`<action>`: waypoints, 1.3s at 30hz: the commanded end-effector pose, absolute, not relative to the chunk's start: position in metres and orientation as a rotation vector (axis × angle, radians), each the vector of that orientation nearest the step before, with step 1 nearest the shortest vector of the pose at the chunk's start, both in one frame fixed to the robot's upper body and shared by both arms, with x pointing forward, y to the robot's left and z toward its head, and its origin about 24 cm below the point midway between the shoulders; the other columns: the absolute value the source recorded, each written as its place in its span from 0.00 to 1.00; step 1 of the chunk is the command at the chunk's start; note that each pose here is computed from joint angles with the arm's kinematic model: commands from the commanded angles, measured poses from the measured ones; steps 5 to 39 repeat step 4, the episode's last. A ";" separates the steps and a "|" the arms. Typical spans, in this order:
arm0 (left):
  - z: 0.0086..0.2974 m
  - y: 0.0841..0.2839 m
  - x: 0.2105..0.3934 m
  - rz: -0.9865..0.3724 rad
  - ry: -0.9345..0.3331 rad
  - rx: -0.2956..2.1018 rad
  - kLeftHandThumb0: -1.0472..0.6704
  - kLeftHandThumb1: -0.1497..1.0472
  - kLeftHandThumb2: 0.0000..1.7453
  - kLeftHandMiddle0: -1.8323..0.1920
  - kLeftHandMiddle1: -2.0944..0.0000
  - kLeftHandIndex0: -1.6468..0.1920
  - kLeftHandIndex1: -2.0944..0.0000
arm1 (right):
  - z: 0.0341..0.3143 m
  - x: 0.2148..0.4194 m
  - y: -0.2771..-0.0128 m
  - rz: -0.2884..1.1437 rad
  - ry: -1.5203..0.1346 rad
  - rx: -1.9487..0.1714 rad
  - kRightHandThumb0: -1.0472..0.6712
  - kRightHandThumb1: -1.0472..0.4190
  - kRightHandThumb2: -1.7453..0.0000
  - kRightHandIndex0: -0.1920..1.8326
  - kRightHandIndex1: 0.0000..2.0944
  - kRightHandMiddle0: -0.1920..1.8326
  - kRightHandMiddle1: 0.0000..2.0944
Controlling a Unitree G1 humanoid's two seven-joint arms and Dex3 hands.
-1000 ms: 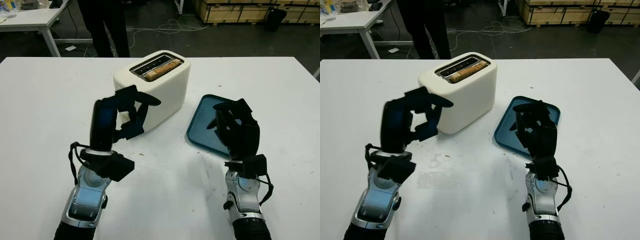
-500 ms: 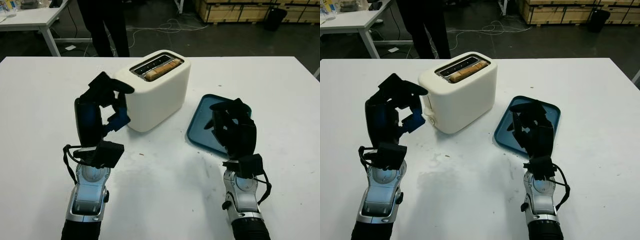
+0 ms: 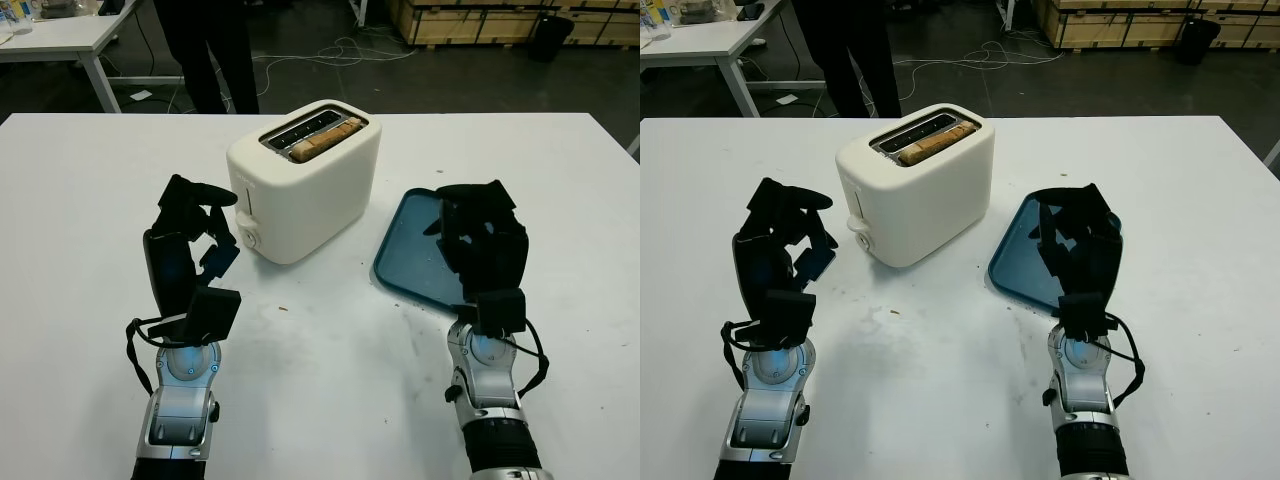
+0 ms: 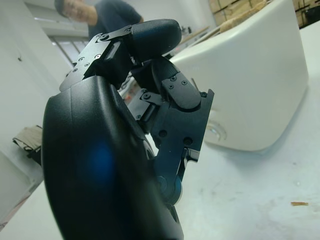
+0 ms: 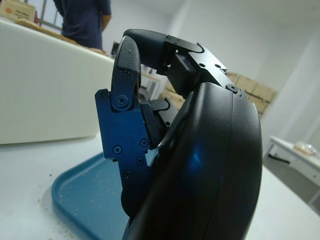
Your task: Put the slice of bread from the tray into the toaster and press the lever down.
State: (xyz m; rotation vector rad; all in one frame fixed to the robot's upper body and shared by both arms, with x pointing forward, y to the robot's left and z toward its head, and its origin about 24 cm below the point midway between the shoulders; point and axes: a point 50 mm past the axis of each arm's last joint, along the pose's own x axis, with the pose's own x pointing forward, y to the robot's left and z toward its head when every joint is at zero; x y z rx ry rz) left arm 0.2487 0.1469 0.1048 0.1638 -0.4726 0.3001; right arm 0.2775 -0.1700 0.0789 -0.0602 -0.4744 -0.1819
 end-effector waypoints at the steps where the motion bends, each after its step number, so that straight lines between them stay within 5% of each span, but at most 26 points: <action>1: 0.107 0.144 0.249 0.291 -0.487 0.153 0.39 0.85 0.28 0.51 0.17 0.62 0.23 | 0.079 0.279 -0.170 -0.184 -0.463 -0.070 0.35 0.09 0.82 0.45 0.69 0.44 0.46; 39: 0.107 0.142 0.250 0.280 -0.487 0.146 0.38 0.86 0.28 0.50 0.17 0.62 0.23 | 0.079 0.279 -0.169 -0.178 -0.459 -0.053 0.36 0.09 0.83 0.46 0.68 0.45 0.45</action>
